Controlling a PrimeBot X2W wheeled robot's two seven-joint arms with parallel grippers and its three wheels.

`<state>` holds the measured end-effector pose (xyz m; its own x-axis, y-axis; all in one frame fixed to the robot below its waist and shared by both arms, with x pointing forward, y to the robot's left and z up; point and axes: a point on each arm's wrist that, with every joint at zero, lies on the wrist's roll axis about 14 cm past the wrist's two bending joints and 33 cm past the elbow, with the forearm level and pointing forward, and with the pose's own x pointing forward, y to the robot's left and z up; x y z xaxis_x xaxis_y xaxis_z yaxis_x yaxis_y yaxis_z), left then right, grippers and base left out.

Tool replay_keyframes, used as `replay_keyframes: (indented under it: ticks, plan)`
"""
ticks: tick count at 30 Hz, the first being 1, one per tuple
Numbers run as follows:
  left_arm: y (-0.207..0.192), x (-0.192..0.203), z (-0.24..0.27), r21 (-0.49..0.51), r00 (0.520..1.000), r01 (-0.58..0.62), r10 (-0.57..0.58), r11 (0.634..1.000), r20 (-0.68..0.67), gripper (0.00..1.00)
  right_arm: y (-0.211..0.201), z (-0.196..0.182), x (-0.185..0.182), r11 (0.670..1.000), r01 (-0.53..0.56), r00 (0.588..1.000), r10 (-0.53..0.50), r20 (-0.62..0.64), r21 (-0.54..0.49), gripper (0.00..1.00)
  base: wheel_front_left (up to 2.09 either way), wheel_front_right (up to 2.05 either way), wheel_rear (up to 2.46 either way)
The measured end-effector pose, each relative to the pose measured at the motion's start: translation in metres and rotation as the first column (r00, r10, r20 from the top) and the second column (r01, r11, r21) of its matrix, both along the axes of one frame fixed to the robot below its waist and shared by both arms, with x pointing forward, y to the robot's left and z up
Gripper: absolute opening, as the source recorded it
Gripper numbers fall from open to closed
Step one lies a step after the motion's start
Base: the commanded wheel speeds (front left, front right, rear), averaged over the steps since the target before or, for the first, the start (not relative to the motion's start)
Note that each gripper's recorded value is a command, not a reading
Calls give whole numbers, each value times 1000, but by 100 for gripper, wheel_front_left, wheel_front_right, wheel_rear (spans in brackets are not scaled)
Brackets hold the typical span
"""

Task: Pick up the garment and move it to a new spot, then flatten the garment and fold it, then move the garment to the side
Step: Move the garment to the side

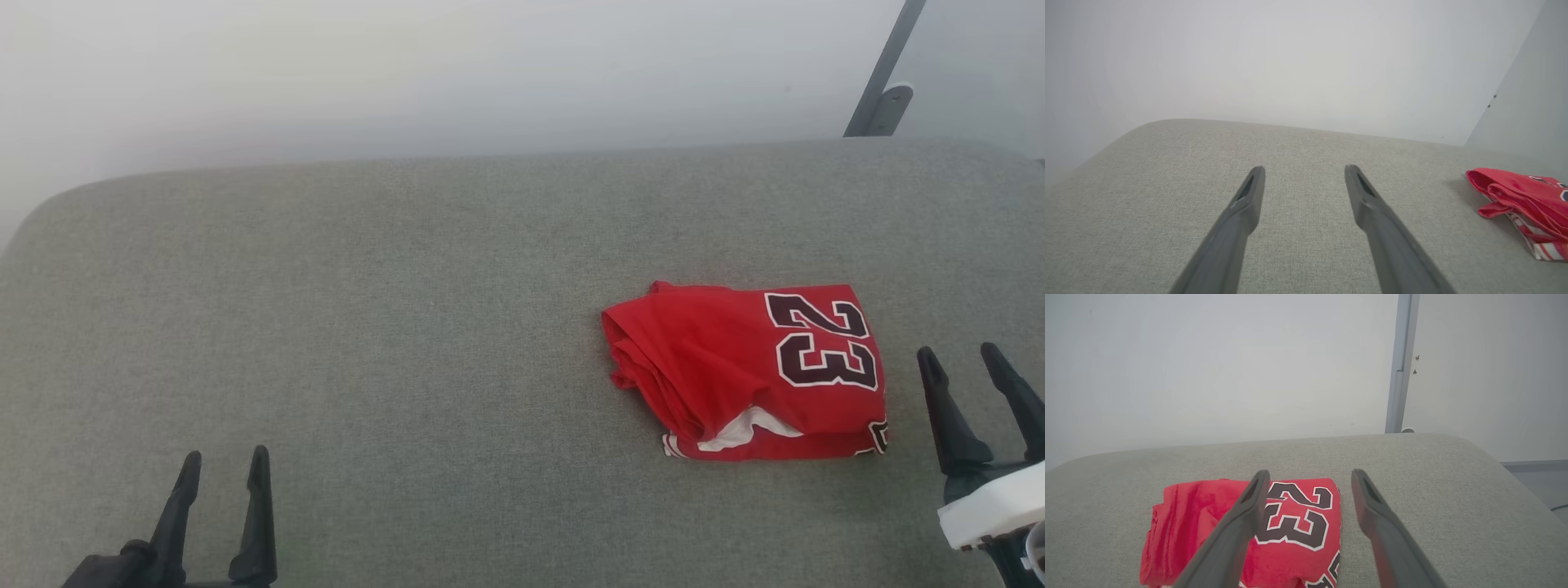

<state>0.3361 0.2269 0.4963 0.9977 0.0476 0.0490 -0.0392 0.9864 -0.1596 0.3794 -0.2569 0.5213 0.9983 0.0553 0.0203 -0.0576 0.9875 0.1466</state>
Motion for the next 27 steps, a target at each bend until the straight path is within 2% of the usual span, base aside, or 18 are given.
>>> replay_keyframes:
  ticks: [17,23,27]
  plan:
    - [-9,11,0,5,999,32,-32,999,3,100,11,-4,11,999,-38,998,38,-42,-8,100,0,0,0]
    - [-21,32,2,8,997,75,-75,997,12,100,10,-18,34,994,-88,979,74,-190,-64,100,0,0,0]
    - [-34,50,0,8,993,120,-120,993,15,100,4,-33,53,982,-140,934,88,-346,-128,100,0,0,0]
